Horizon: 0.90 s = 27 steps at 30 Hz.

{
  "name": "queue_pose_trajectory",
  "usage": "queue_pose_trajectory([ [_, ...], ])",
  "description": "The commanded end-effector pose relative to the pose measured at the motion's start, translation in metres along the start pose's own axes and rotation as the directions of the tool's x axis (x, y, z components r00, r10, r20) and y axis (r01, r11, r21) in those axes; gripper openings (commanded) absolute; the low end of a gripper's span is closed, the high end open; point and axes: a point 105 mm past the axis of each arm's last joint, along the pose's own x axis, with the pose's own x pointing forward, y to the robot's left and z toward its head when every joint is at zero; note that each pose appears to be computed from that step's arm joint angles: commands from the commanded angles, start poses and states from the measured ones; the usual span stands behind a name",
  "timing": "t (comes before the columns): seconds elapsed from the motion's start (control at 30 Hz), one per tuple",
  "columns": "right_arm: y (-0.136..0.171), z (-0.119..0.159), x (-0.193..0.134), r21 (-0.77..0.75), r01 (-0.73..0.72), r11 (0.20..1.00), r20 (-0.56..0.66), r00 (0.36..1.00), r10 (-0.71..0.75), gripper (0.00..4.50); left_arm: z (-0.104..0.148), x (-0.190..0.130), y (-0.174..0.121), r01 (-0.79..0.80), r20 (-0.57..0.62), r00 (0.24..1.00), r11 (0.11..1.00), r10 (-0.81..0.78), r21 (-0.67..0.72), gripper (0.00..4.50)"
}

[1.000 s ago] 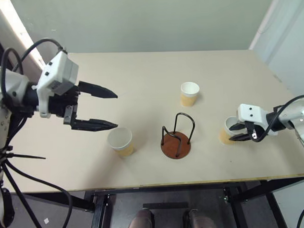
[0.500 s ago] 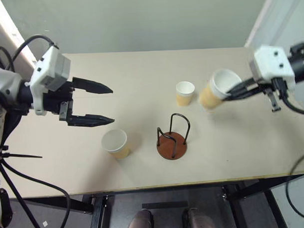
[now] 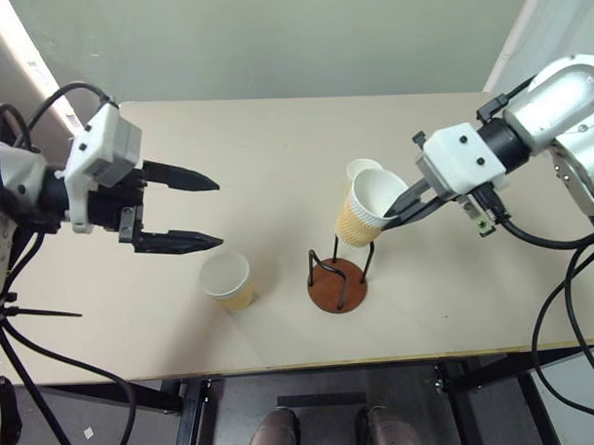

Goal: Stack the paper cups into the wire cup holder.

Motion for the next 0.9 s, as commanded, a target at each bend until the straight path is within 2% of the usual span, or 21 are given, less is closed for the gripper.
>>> queue_pose_trajectory([
  [0.03, -0.003, 0.009, 0.0, -0.047, -0.013, 0.999, 0.006, 1.0, 0.014, 0.02, 0.014, -0.008, -0.003, -0.033, 0.014, 0.999, 0.998, 0.032, 0.046, 4.41],
  [0.27, -0.003, 0.002, 0.012, -0.068, -0.049, 0.996, -0.025, 0.999, 0.047, 0.02, 0.014, -0.008, -0.005, -0.037, 0.011, 0.999, 0.998, 0.037, 0.043, 4.41],
  [0.37, -0.005, -0.002, 0.015, -0.064, -0.051, 0.997, -0.04, 0.998, 0.048, 0.55, 0.014, -0.008, -0.006, -0.037, 0.01, 0.999, 0.998, 0.037, 0.041, 4.41],
  [0.5, -0.01, -0.008, 0.007, -0.049, -0.025, 0.998, -0.061, 0.998, 0.022, 1.89, 0.011, -0.008, -0.003, -0.054, 0.001, 0.999, 0.998, 0.054, 0.041, 4.41],
  [0.63, -0.049, -0.035, -0.016, 0.005, 0.163, 0.987, -0.142, 0.977, -0.16, 3.19, 0.004, -0.003, 0.021, -0.185, -0.023, 0.982, 0.979, 0.188, 0.09, 4.41],
  [0.73, -0.095, -0.078, -0.024, 0.025, 0.422, 0.906, -0.3, 0.868, -0.396, 4.21, -0.008, 0.01, 0.044, -0.306, -0.048, 0.949, 0.946, 0.312, 0.106, 4.41],
  [0.8, -0.104, -0.097, -0.022, 0.021, 0.464, 0.885, -0.368, 0.827, -0.425, 4.21, -0.013, 0.017, 0.05, -0.332, -0.065, 0.938, 0.935, 0.341, 0.122, 4.41],
  [0.9, -0.103, -0.113, -0.004, 0.074, 0.458, 0.886, -0.386, 0.832, -0.398, 4.21, -0.014, 0.026, 0.044, -0.299, -0.054, 0.95, 0.947, 0.306, 0.115, 4.41],
])
